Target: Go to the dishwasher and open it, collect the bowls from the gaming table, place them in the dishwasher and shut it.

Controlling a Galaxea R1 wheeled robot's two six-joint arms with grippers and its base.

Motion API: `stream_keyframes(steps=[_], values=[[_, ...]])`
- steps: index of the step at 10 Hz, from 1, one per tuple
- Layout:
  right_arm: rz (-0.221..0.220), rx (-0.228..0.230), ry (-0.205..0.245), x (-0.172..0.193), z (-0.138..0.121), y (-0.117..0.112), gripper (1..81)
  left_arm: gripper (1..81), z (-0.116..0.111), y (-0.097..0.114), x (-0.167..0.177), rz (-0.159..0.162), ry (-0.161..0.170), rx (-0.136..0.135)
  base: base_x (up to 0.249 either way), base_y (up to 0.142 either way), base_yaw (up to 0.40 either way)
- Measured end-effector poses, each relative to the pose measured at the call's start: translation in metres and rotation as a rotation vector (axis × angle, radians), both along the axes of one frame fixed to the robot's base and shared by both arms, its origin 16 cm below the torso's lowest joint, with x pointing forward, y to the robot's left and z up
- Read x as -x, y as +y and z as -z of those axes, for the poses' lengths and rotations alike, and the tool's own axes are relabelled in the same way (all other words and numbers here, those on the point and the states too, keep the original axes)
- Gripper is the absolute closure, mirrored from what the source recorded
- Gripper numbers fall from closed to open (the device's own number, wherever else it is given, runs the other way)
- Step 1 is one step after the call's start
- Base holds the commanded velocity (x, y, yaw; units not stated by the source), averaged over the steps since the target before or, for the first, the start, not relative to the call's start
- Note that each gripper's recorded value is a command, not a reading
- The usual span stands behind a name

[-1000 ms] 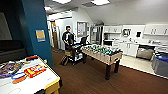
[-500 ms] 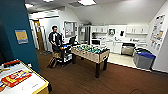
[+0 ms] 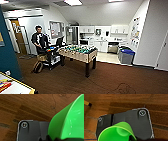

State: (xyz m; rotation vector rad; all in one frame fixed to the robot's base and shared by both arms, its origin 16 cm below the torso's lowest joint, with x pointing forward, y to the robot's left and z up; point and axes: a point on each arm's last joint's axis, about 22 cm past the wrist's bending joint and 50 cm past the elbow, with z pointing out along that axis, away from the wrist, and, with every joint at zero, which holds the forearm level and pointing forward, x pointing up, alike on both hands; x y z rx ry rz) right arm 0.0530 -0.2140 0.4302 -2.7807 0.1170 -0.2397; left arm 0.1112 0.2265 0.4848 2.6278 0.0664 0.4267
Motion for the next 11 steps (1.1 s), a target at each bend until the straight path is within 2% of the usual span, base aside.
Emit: stream_keyframes(steps=[5, 8, 10, 11], values=[[0.000, 0.001, 0.000, 0.000, 0.000, -0.001, 81.1, 81.1, 0.000, 0.002, -0.001, 0.001, 0.001, -0.003, 0.000, 0.000, -0.356], [-0.003, 0.001, 0.002, 0.001, 0.000, 0.000, 81.1, 81.1, -0.003, 0.005, -0.012, -0.010, -0.015, -0.002, 0.000, -0.219, 0.000], [-0.003, 0.001, -0.005, -0.004, 0.000, 0.000, 81.1, 81.1, 0.000, 0.003, -0.001, -0.006, 0.002, -0.002, 0.000, -0.102, 0.000], [-0.003, 0.001, -0.005, -0.004, 0.000, -0.001, 81.1, 81.1, 0.000, 0.002, -0.002, -0.006, 0.001, 0.000, 0.000, 0.000, 0.000]])
